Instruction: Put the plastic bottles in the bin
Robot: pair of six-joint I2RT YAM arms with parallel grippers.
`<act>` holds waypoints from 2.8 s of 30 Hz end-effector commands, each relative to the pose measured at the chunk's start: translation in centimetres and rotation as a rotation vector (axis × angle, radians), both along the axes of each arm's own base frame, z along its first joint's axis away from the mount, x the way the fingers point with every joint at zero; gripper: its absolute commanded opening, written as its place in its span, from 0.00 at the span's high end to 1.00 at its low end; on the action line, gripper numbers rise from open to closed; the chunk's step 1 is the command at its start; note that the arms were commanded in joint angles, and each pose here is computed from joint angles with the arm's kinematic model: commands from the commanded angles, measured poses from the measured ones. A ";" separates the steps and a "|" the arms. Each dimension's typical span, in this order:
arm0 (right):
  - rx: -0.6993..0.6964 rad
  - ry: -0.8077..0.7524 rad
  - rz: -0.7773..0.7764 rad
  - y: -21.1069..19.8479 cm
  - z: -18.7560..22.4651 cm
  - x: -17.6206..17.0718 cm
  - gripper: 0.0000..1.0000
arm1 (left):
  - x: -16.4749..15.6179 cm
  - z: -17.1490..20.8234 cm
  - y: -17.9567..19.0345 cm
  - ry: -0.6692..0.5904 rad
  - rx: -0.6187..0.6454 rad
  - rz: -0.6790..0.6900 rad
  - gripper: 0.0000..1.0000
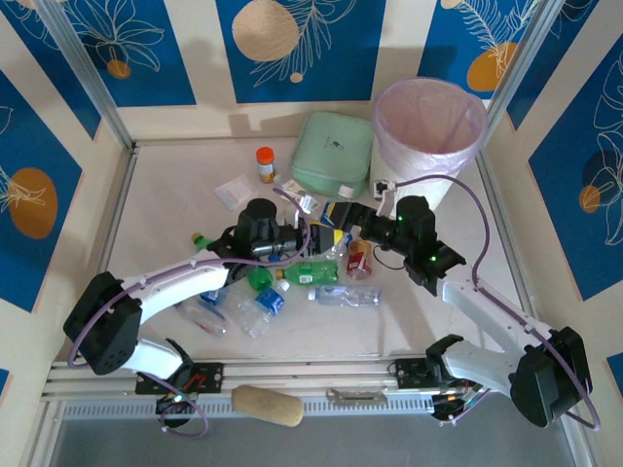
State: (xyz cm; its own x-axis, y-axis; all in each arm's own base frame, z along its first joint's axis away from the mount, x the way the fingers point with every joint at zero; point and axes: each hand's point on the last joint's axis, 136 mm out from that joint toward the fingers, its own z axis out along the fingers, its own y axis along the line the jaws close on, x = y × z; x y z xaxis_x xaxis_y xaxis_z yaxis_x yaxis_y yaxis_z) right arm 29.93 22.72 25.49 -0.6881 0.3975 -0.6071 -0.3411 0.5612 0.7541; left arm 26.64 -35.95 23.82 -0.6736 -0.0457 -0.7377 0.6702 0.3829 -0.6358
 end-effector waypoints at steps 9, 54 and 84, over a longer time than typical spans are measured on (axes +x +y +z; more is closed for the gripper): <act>-0.002 -0.023 0.028 1.0 0.7 0.7 0.35 | -1.0 0.9 -0.6 -0.050 -0.020 -0.075 0.46; -0.415 -0.488 -0.556 -15.8 23.9 17.0 0.45 | 3.4 -5.0 19.2 0.049 0.277 0.776 0.00; -0.589 -0.115 -0.569 -20.2 12.3 23.3 0.02 | 3.5 -4.0 19.1 0.032 0.292 0.763 0.00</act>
State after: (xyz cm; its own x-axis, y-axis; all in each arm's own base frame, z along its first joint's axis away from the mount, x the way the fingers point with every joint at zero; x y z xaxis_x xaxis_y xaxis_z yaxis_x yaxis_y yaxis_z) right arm 54.14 2.34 33.77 -0.4572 0.2575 -0.8513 0.0895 0.9656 0.2440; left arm 29.68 -16.79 18.63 -0.5694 -0.3148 -0.7594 0.1287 0.8782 -0.4606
